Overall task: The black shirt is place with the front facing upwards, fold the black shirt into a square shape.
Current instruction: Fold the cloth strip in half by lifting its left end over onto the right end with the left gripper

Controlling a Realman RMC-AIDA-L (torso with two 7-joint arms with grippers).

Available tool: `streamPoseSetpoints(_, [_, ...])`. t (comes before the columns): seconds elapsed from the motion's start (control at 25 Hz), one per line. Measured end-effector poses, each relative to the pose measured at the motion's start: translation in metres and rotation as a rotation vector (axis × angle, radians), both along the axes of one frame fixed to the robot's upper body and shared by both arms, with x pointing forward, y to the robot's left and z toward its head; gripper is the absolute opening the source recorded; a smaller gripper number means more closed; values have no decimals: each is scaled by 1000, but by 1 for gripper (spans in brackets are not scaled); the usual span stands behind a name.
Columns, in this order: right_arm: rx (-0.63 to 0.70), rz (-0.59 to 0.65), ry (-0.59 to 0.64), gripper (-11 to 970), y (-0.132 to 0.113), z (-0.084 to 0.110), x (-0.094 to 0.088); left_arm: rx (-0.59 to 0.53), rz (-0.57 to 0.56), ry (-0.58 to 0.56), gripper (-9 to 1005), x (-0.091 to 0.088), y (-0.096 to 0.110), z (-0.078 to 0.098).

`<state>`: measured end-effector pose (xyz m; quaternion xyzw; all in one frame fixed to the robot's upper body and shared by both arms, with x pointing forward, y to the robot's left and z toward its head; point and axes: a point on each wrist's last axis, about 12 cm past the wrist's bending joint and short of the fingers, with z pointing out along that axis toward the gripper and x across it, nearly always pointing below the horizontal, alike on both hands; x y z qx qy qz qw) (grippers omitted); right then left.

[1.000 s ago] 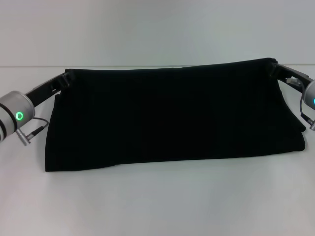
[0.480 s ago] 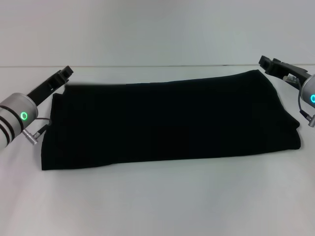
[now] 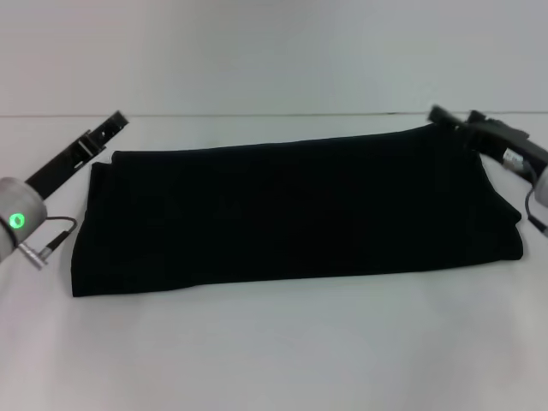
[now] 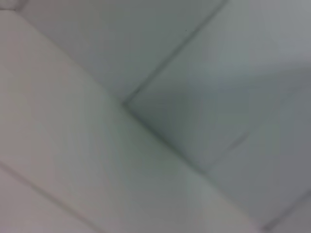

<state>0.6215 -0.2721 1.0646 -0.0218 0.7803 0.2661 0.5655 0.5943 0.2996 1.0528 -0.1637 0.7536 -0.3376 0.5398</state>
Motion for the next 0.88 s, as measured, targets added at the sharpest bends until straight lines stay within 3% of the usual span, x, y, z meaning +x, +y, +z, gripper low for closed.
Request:
streamPoseSetpoints(0.16, [-41, 236, -109, 794, 5, 3, -29, -69, -121, -36, 625, -18, 12, 11])
streamPoseSetpoints(0.24, [-83, 348, -151, 884, 10, 1, -43, -114, -186, 61, 717, -29, 23, 15])
streamPoseSetpoints(0.36, [-138, 459, -184, 915, 17, -6, -58, -142, -212, 146, 826, -39, 34, 16])
streamPoseSetpoints(0.56, [-207, 532, -194, 947, 20, -16, -72, -205, -197, 300, 908, -72, 69, 22])
streamPoseSetpoints(0.88, [-225, 553, -179, 946, 21, -22, -77, -275, -209, 409, 909, -102, 89, 25])
